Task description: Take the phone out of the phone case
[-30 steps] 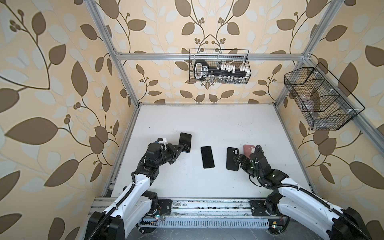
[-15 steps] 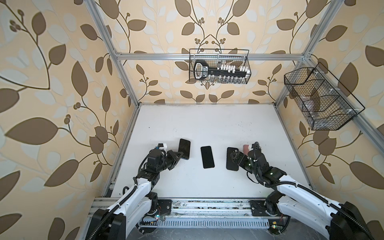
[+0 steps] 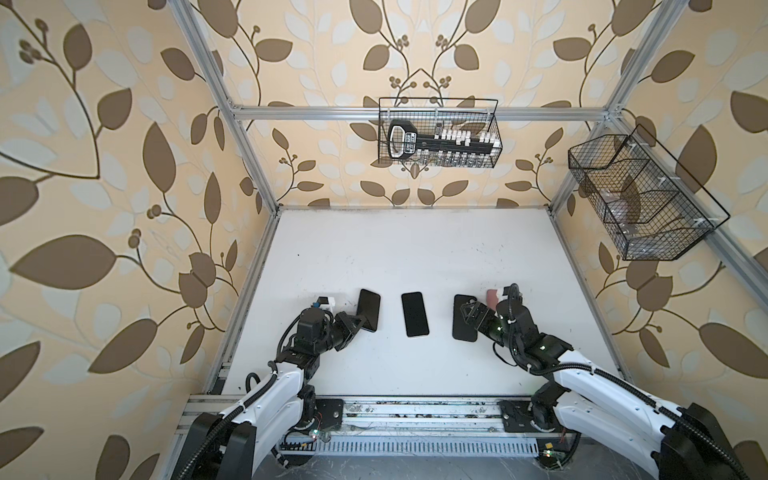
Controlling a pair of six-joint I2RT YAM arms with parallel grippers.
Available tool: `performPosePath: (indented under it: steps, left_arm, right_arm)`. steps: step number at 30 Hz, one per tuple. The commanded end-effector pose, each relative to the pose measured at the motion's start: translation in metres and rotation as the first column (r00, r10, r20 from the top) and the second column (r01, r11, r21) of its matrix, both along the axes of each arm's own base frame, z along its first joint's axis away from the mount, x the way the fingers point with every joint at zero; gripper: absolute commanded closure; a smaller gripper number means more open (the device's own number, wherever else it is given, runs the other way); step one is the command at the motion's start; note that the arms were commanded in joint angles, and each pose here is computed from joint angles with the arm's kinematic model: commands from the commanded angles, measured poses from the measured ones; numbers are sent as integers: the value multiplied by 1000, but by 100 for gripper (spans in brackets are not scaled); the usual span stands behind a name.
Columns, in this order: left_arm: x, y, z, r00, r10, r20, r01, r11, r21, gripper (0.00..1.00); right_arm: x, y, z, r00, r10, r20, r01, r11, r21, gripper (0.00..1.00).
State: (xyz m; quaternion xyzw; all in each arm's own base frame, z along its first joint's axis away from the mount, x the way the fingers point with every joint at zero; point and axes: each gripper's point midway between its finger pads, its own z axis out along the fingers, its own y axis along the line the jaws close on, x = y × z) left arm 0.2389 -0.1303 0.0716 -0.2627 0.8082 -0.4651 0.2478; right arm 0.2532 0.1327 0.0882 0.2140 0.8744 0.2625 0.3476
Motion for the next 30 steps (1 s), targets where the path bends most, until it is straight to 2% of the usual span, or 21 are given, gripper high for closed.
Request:
performPosePath:
  steps: [1, 15, 22, 30]
  left_arm:
    - [12, 0, 23, 990, -18, 143, 16, 1000, 19, 100]
    - [15, -6, 5, 995, -51, 81, 51, 999, 1, 99]
    - [15, -6, 1, 997, -55, 61, 55, 998, 9, 93]
    - [10, -5, -8, 998, -61, 34, 60, 998, 27, 81]
  right_arm:
    - [-3, 0, -5, 1000, 3, 0, -3, 1000, 3, 5]
    - [-8, -3, -13, 1000, 1, -5, -1, 1000, 8, 5]
    - [-9, -4, -14, 1000, -2, -4, 2, 1000, 13, 5]
    - [-8, -5, -13, 1000, -4, -2, 4, 1000, 14, 5]
